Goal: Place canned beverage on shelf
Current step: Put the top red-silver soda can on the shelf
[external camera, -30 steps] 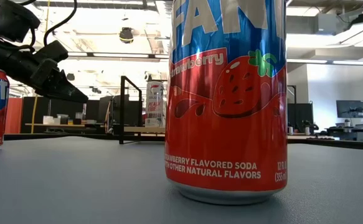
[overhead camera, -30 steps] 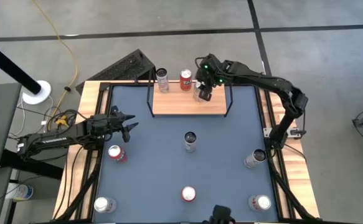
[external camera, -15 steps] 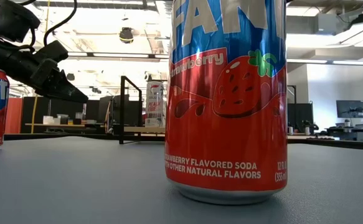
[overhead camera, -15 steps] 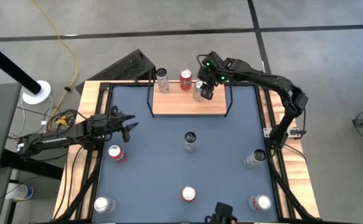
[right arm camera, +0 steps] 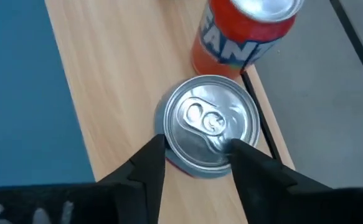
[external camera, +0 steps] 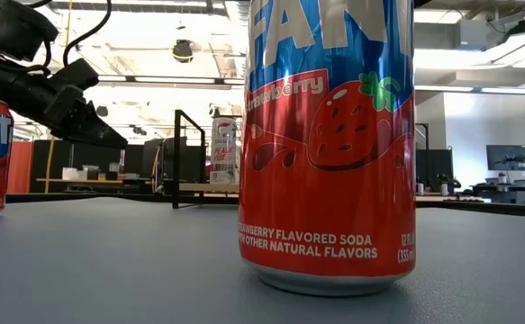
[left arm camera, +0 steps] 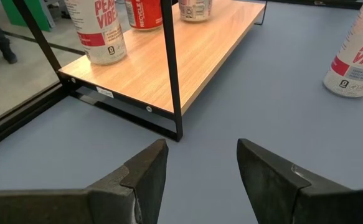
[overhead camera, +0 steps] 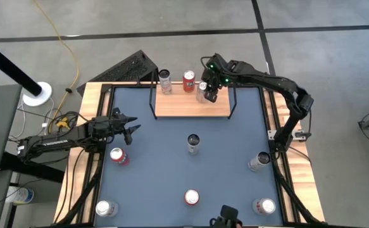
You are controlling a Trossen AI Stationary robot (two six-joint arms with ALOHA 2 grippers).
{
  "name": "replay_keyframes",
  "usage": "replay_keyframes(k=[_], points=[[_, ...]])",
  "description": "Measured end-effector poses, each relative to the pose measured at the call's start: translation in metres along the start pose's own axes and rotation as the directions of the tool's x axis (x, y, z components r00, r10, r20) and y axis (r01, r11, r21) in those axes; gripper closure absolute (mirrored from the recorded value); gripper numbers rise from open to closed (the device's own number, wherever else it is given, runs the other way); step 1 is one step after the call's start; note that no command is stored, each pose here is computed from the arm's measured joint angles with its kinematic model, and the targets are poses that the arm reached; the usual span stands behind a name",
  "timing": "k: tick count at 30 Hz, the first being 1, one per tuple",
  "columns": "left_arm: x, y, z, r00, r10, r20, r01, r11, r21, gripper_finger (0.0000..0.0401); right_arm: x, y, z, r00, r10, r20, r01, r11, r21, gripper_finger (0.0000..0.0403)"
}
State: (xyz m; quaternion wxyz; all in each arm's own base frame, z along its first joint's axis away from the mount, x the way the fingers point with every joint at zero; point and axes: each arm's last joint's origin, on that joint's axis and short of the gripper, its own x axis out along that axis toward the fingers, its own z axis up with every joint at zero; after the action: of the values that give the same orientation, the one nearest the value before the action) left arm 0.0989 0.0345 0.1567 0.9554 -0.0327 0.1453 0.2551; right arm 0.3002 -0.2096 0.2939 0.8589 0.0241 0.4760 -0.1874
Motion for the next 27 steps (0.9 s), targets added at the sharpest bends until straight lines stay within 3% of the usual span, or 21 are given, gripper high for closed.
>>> replay_keyframes(k=[3, 10, 15, 27], points=[[0.000, 0.000, 0.000, 1.000, -0.001, 0.000, 0.001, 1.000, 0.000, 0.0217, 0.000, 0.000, -0.001, 1.000, -0.001, -0.007, 0.001, 1.000, 0.025, 0.0230], [0.000, 0.000, 0.000, 1.000, 0.000, 0.000, 0.000, 1.000, 0.000, 0.0217, 0.000, 0.000, 0.000, 1.000, -0.006, -0.002, 0.006, 0.981, 0.195, 0.0243], [0.000, 0.000, 0.000, 1.000, 0.000, 0.000, 0.000, 1.000, 0.000, 0.0217, 0.000, 0.002, 0.001, 0.999, -0.031, -0.008, 0.032, 0.944, 0.329, 0.0244], [0.000, 0.000, 0.000, 1.000, 0.000, 0.000, 0.000, 1.000, 0.000, 0.0217, 0.001, 0.015, 0.004, 0.990, -0.133, -0.037, 0.134, 0.854, 0.503, 0.0244]])
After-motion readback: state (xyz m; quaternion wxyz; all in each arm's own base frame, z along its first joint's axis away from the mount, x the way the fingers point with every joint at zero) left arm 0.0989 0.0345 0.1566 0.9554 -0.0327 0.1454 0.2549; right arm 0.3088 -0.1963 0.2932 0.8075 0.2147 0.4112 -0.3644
